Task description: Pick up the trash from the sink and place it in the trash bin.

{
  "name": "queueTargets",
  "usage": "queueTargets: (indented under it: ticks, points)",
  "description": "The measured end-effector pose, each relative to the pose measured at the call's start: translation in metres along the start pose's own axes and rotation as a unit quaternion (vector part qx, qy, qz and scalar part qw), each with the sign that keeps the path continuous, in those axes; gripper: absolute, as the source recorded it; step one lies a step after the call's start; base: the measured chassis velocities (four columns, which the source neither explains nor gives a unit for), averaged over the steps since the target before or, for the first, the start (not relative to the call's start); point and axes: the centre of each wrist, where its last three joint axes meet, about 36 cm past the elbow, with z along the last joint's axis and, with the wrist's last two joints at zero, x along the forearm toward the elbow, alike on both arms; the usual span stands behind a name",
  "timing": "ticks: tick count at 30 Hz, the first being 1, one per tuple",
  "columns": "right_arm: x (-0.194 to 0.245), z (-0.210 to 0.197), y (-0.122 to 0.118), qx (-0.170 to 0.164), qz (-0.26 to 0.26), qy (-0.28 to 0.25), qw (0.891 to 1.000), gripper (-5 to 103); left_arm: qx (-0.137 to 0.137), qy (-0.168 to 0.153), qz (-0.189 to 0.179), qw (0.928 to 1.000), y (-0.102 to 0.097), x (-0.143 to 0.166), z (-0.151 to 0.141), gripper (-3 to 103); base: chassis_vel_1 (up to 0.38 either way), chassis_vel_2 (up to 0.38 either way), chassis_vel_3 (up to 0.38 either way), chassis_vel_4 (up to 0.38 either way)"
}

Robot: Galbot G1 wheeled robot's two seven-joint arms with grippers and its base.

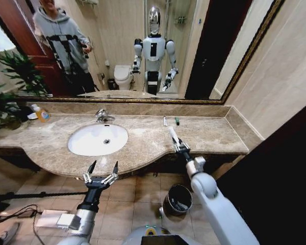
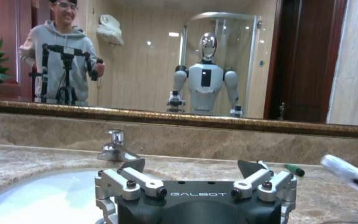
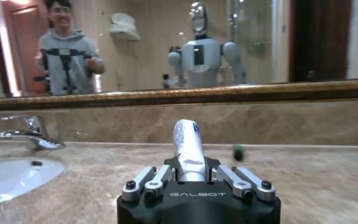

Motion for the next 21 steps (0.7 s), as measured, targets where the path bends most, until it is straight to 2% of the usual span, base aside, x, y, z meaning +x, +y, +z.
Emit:
queueTargets:
  ticks: [6, 9, 10, 13, 17, 21]
  points:
    - [0.043, 0.006, -0.001, -0.002, 0.047, 0.007, 0.999, 25, 0.0, 0.0, 0.0, 1.0, 0.0, 0.0, 0.0, 100, 0.0, 0.0, 0.0, 0.0]
    - [0.081, 0.024, -0.012, 0.004, 0.081, 0.024, 0.996, 25, 0.0, 0.0, 0.0, 1.0, 0.0, 0.0, 0.0, 100, 0.0, 0.0, 0.0, 0.0]
    - [0.081, 0.024, -0.012, 0.004, 0.081, 0.024, 0.996, 25, 0.0, 0.0, 0.0, 1.0, 0.0, 0.0, 0.0, 100, 0.0, 0.0, 0.0, 0.0]
    - [0.122, 0.052, -0.028, 0.008, 0.103, 0.064, 0.993, 25, 0.0, 0.0, 0.0, 1.0, 0.0, 0.0, 0.0, 100, 0.0, 0.0, 0.0, 0.0]
    - [0.149, 0.075, -0.032, 0.011, 0.109, 0.095, 0.989, 25, 0.0, 0.0, 0.0, 1.0, 0.0, 0.0, 0.0, 100, 0.0, 0.0, 0.0, 0.0]
    - [0.168, 0.104, -0.018, 0.007, 0.1, 0.137, 0.986, 25, 0.0, 0.0, 0.0, 1.0, 0.0, 0.0, 0.0, 100, 0.0, 0.0, 0.0, 0.0]
